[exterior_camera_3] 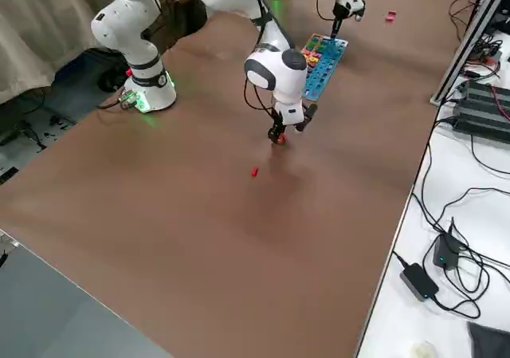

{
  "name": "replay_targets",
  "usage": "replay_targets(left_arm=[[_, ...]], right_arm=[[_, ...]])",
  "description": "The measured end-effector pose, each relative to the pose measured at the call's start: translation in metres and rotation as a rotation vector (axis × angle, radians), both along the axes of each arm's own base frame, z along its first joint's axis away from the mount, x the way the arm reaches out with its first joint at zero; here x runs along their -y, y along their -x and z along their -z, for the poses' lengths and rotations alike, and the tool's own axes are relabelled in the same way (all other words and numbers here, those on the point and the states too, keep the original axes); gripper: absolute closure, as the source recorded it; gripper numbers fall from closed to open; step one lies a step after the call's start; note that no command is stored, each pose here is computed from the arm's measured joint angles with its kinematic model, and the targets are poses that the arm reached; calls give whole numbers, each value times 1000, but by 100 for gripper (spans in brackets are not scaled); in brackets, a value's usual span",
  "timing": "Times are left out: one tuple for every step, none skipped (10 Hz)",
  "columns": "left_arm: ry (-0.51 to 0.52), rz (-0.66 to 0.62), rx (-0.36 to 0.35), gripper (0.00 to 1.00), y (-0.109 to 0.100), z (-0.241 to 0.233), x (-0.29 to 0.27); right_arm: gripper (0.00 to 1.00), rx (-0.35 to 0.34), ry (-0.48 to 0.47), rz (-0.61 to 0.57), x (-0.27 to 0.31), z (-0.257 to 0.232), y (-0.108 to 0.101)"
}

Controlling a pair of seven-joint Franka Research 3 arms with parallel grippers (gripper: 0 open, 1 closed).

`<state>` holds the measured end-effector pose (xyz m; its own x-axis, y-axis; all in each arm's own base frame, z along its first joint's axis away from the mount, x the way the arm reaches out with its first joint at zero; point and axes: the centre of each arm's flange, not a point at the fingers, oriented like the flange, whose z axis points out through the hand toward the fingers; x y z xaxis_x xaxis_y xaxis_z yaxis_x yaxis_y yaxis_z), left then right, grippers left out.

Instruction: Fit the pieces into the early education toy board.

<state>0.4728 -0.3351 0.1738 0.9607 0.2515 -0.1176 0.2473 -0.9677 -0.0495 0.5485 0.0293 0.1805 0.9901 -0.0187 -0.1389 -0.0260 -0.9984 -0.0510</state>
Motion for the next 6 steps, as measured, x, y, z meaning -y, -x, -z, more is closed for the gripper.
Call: replay_targets(left_arm=[[-2, 8, 3, 98, 3, 0, 8], [-1, 21, 3, 98, 7, 0, 17], [-4, 34, -2, 98, 10, 0, 27], [-12, 46, -14, 98, 11, 0, 36], [-19, 61, -25, 98, 12, 0, 47], [-22, 75, -33, 98, 14, 0, 56]], right_arm=[[48, 3, 0, 0, 0, 0, 0], [48, 7, 0, 0, 0, 0, -1], [48, 11, 0, 0, 0, -1, -1], [48, 13, 0, 1, 0, -1, -1], [48, 14, 0, 1, 0, -1, -1], [48, 14, 0, 1, 0, -1, -1]])
